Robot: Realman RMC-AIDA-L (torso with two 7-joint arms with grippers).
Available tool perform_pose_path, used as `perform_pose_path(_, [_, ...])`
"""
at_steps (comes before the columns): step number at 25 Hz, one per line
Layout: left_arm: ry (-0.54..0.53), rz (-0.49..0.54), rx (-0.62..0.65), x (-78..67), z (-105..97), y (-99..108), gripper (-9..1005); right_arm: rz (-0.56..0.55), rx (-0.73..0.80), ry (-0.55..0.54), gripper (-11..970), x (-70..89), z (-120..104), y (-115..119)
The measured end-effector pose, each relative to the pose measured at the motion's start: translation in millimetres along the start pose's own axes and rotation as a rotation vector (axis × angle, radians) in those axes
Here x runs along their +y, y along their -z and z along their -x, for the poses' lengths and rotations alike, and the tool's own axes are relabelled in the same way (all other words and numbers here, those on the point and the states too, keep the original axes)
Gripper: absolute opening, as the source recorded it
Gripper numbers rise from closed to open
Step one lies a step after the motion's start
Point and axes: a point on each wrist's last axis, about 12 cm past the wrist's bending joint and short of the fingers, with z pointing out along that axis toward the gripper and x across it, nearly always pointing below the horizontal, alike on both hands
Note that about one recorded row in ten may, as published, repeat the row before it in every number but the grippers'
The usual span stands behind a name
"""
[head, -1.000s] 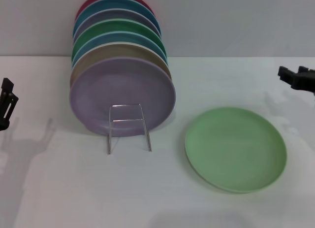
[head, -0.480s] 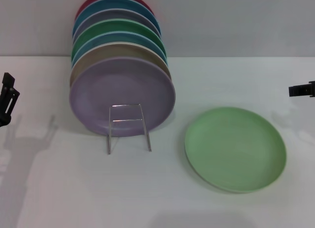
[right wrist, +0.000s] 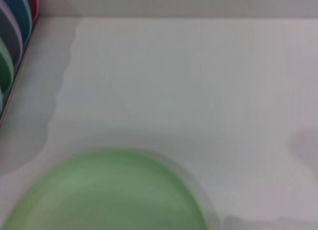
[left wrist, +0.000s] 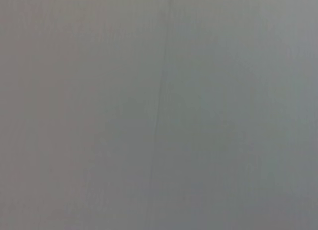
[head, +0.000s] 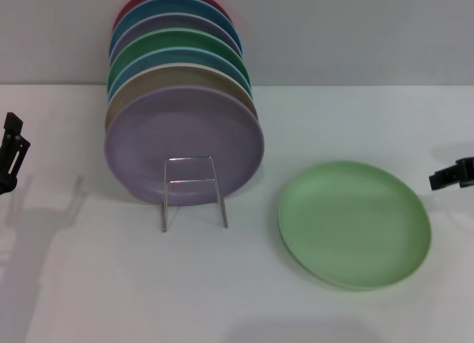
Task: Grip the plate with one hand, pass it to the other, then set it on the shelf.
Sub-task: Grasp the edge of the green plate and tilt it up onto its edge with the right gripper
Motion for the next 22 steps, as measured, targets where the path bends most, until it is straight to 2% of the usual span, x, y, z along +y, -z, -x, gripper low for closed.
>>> perform_pose_path(10, [-0.001, -0.011, 0.011, -0.8, -1, 6, 842, 0.027, 0.059, -0.008, 530, -6.3, -13, -24])
perform_pose_path(22, [-0.007, -0.012, 0.012, 0.0, -1, 6, 837, 0.039, 0.064, -0.01, 529, -7.5, -15, -44])
